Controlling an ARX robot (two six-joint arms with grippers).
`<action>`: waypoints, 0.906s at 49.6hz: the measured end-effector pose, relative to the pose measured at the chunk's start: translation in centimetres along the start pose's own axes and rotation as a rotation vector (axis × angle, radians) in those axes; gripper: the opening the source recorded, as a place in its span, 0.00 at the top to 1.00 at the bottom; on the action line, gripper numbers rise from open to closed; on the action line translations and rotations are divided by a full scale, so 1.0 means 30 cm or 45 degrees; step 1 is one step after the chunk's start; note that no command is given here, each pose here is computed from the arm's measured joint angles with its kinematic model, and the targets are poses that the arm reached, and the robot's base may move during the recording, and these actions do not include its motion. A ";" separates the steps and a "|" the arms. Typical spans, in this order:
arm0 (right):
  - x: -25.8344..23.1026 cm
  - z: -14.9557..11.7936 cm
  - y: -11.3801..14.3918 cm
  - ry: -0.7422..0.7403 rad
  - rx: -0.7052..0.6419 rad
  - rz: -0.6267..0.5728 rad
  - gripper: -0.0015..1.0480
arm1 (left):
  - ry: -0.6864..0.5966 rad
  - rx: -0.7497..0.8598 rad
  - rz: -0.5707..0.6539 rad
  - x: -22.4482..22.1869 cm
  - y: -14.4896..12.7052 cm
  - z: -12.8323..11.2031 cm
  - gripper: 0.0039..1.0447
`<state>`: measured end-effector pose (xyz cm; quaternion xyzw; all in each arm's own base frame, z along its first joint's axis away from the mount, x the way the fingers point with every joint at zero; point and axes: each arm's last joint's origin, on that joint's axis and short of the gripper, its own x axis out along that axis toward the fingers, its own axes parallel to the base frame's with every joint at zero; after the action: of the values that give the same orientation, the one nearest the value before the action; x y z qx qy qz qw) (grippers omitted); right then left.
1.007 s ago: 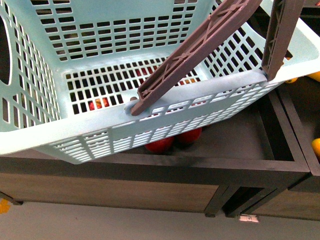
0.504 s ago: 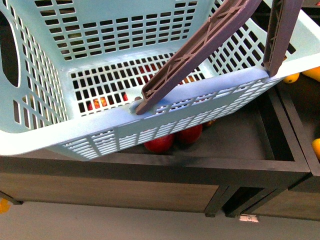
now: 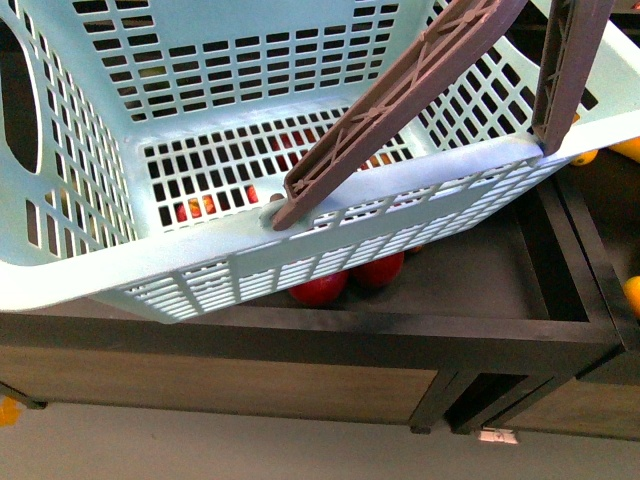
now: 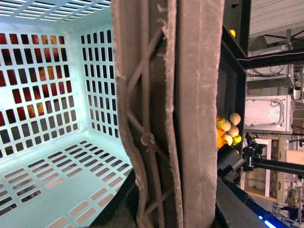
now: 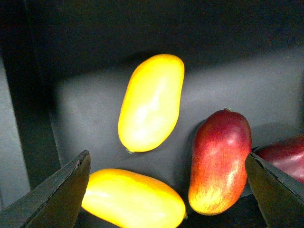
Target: Pick mango and avocado into basket
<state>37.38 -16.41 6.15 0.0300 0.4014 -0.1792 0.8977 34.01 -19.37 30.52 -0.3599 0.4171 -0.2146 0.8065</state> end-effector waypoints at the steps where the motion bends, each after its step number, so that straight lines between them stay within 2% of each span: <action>1: 0.011 -0.003 0.000 0.009 -0.001 -0.004 0.08 | 0.000 0.000 0.000 0.000 0.000 0.000 0.83; 23: 0.194 -0.071 0.020 0.128 0.012 -0.025 0.08 | -0.001 0.001 0.001 0.000 0.000 0.000 0.83; 45: 0.333 -0.059 0.044 0.175 0.074 -0.026 0.08 | 0.000 0.001 0.000 0.000 0.000 0.000 0.83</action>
<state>42.71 -17.81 -2.47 0.0640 0.4571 -0.1974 0.8649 34.01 -19.37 30.52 -0.3594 0.4171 -0.2149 0.8066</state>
